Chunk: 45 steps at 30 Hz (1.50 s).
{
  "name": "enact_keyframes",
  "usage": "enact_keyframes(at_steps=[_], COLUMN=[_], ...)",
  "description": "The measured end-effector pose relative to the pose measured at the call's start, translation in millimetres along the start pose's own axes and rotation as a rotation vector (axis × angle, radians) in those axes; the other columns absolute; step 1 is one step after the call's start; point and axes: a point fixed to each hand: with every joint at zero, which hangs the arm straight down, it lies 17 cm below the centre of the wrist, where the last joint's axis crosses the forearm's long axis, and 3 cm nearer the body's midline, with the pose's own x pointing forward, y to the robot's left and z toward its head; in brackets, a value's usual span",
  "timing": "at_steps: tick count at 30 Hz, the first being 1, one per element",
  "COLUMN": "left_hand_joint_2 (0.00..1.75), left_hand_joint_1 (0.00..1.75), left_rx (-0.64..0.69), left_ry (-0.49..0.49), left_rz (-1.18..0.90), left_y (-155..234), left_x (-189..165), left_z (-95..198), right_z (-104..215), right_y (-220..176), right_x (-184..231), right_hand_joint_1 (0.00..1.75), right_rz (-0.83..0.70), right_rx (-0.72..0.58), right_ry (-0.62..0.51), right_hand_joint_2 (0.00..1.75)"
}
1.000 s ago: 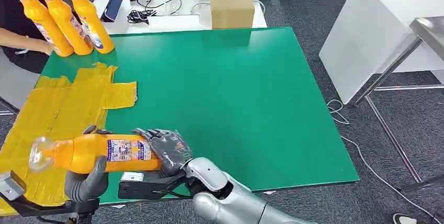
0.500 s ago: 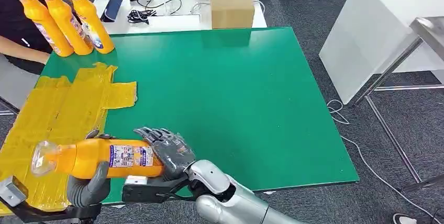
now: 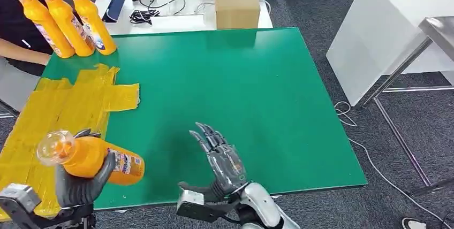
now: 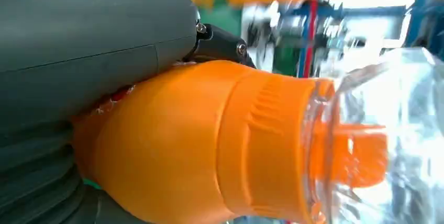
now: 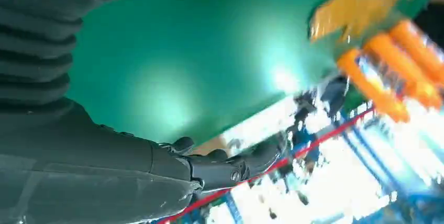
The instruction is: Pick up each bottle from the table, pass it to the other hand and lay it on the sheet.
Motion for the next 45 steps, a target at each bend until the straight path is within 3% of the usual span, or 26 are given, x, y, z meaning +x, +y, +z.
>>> enact_keyframes(at_steps=[4, 10, 13, 20, 25, 29, 34, 42, 43, 44, 45], left_hand_joint_2=[1.75, 1.75, 1.75, 1.75, 1.75, 1.75, 1.75, 1.75, 1.75, 1.75, 1.75], left_hand_joint_1=[1.75, 1.75, 1.75, 1.75, 1.75, 1.75, 1.75, 1.75, 1.55, 0.0, 0.0], left_rx=[0.085, 0.107, 0.115, 0.096, -0.017, -0.168, -0.354, -0.43, -0.44, -0.451, -0.458], left_ry=[-0.115, -0.145, -0.183, -0.354, -0.295, -0.181, -0.037, 0.012, 0.012, 0.01, 0.015], left_rz=[-0.269, -0.325, -0.453, -1.055, -1.334, -1.497, -1.673, -1.737, -1.751, -1.766, -1.777], left_y=[24.3, 33.3, 35.1, 25.4, 19.3, 25.1, 54.3, 70.9, 72.0, 71.8, 74.1], left_x=[19.4, 27.7, 32.7, 44.6, -10.7, -87.2, -175.4, -208.0, -210.1, -212.3, -215.1], left_z=[-6.7, -8.8, -8.4, -14.4, -24.7, -25.1, -4.0, -11.2, -12.0, -12.0, -11.0], right_z=[24.0, 41.8, 48.3, 50.0, 40.4, 28.2, 17.7, 12.0, 11.9, 12.0, 11.9], right_y=[-37.6, -60.2, -68.1, -80.3, -79.7, -81.5, -81.9, -80.9, -80.6, -80.6, -80.2], right_x=[3.3, 3.0, -2.2, -2.8, 1.9, 7.7, 6.9, 4.8, 4.7, 4.7, 4.5], right_hand_joint_1=[0.0, 0.0, 0.0, 0.0, 0.0, 0.0, 0.0, 0.0, 0.0, 0.0, 0.0], right_rz=[-0.027, -0.038, -0.076, -0.146, -0.169, -0.185, -0.198, -0.198, -0.198, -0.196, -0.196], right_rx=[-0.12, -0.168, -0.187, -0.187, -0.159, -0.15, -0.15, -0.149, -0.148, -0.148, -0.147], right_ry=[0.011, 0.032, 0.073, 0.091, 0.057, 0.022, 0.012, 0.011, 0.011, 0.011, 0.012], right_hand_joint_2=[0.0, 0.0, 0.0, 0.0, 0.0, 0.0, 0.0, 0.0, 0.0, 0.0, 0.0])
